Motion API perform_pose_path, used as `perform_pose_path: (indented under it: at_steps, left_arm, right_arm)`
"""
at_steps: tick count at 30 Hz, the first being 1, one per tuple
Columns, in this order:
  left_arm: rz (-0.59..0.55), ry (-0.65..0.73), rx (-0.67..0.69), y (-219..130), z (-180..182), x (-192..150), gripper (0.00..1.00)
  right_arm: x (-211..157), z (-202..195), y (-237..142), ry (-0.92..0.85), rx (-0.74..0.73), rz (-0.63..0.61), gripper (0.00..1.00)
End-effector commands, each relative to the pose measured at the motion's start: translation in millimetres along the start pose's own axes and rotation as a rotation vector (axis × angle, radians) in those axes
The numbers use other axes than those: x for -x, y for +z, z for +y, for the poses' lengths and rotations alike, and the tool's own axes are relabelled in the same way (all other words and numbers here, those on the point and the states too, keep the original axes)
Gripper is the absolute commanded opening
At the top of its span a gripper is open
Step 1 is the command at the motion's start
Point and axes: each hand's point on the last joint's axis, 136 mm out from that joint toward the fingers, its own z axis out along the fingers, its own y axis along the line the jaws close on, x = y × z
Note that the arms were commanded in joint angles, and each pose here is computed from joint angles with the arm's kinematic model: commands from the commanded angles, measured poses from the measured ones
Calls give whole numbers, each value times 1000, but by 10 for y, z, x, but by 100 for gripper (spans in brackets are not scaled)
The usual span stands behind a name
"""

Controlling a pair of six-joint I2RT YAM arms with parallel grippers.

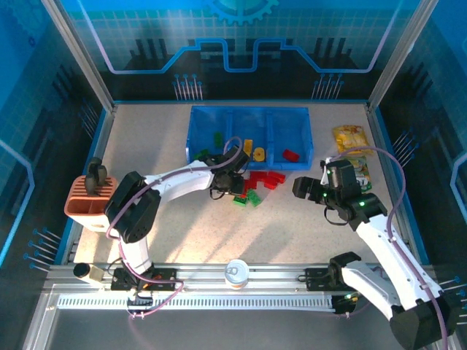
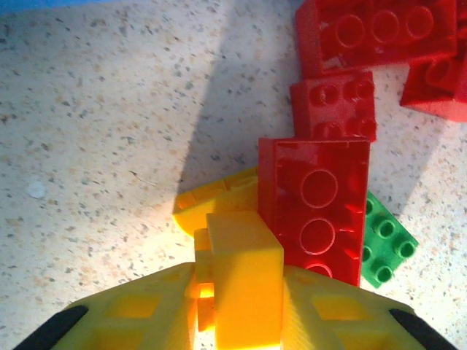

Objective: Sort the legos into containers by color
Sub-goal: Place the legos on the lego.

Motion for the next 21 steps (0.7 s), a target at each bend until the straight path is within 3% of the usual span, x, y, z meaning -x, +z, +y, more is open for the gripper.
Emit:
perform_pose_path:
  at_steps: [1, 10, 21]
  left_arm:
    - [32, 8, 8, 12, -40, -98, 36]
    - [38, 8, 30, 83, -3, -102, 43]
    - [46, -67, -1, 109, 157, -147, 44]
  right_arm:
    - [-21, 54, 30, 4, 18, 3, 90]
    - [-118, 190, 180, -23, 46, 48, 90]
    - [-265, 414, 371, -73, 64, 106, 90]
